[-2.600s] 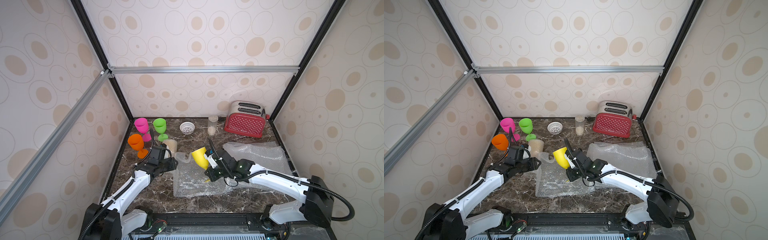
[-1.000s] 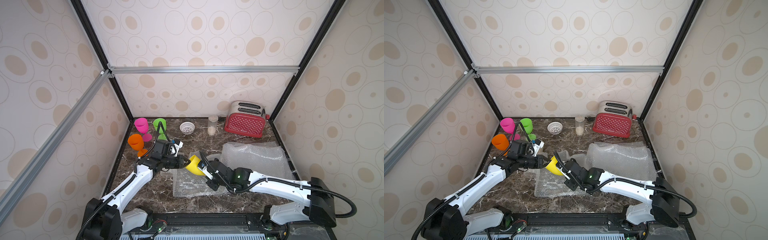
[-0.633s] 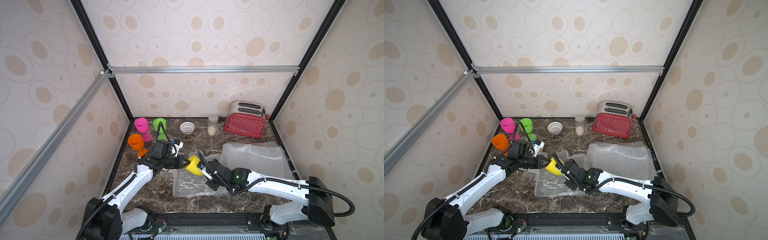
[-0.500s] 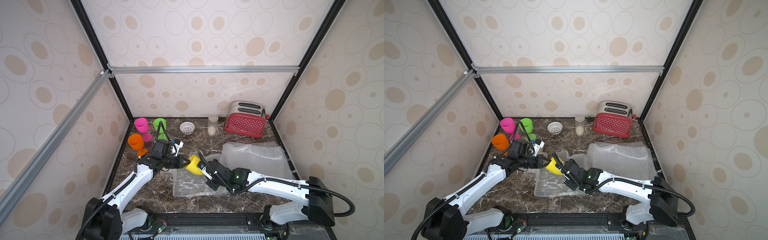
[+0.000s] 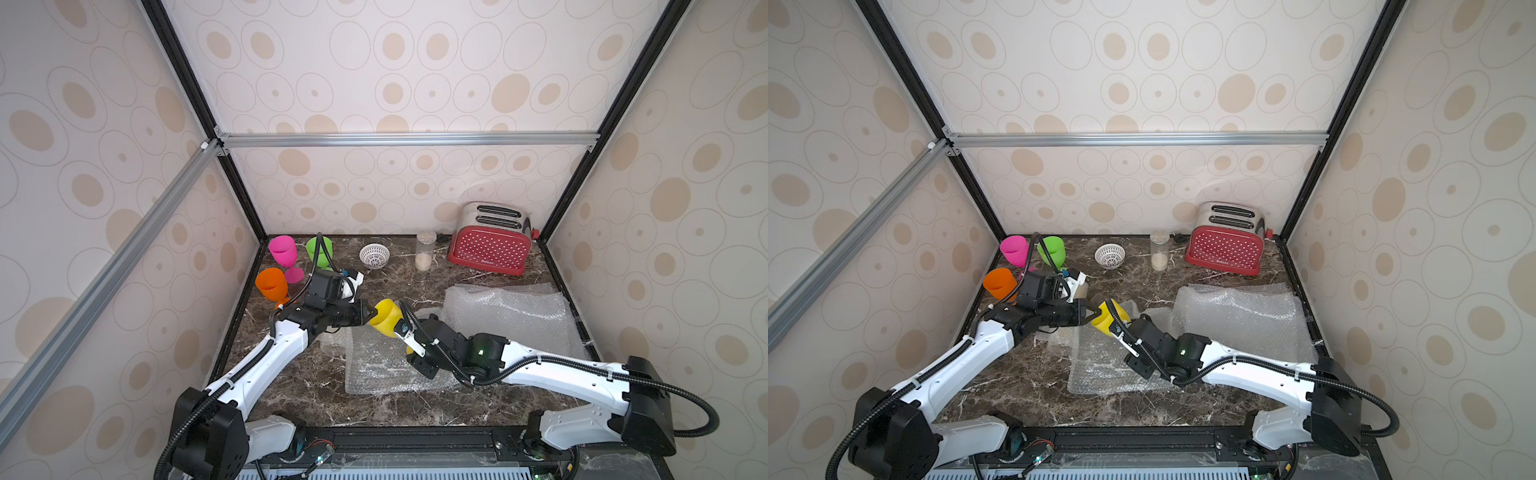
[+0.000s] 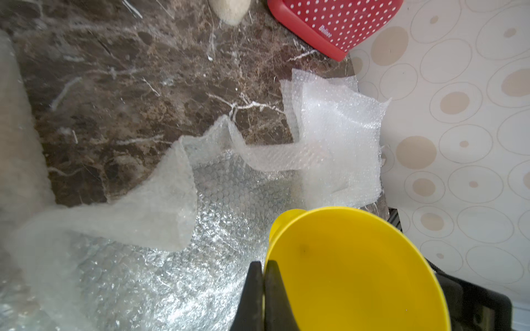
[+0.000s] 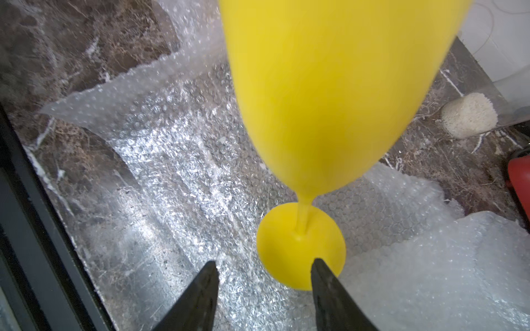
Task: Unpack wine glasses from bubble wrap
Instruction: Place the wine glass at the center of the board.
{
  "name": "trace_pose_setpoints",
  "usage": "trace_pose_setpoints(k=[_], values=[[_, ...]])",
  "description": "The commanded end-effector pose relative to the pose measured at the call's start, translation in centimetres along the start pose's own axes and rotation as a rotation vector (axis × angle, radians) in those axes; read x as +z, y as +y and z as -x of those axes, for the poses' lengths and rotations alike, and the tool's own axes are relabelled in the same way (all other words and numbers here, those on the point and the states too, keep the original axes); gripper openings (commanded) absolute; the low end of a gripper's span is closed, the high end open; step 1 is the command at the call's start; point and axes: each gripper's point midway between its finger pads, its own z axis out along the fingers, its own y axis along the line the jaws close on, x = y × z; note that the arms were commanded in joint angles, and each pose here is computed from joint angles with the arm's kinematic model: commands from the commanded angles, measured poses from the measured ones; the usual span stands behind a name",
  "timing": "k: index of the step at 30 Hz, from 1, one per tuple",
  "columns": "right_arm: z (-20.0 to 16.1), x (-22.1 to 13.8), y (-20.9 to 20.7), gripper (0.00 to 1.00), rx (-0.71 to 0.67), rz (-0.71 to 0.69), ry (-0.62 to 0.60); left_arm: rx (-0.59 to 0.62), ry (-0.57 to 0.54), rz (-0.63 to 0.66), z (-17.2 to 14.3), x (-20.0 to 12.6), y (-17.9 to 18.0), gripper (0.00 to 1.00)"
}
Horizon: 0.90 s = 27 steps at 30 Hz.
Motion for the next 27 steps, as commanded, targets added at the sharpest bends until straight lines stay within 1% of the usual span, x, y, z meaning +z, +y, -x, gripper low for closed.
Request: trace_pose_setpoints(k=[1,5,7,11,15,22,27], values=[[2.1,-2.9,-0.9,0.56,0.072,0.023,-0.092,0.039,-0.081,0.068,4.0,-1.1,-0.2,0.00],[2.0,-4.5,-4.3,0.59,0.247,0.027,-0.147,0.092,-0.123,0.225,7.5,-1.5,1.2,0.00],[1.4,-5.0,-6.2,0.59,0.331,0.009,-0.162,0.119,-0.167,0.280,9.9,-1.8,1.3,0.00],[-0.2,-5.2,-8.8,0.60,0.438,-0.035,-0.135,0.155,-0.230,0.308,13.6,-1.4,0.9,0.00],[-2.0,-5.0,-10.6,0.59,0.531,-0.076,-0.080,0.185,-0.249,0.314,16.3,-0.2,0.6,0.00],[-3.5,-5.0,-11.8,0.59,0.600,-0.102,-0.054,0.214,-0.212,0.382,19.1,3.4,1.8,0.00],[-4.4,-4.9,-12.2,0.59,0.627,-0.112,-0.038,0.275,-0.135,0.470,18.9,7.0,2.4,0.00]])
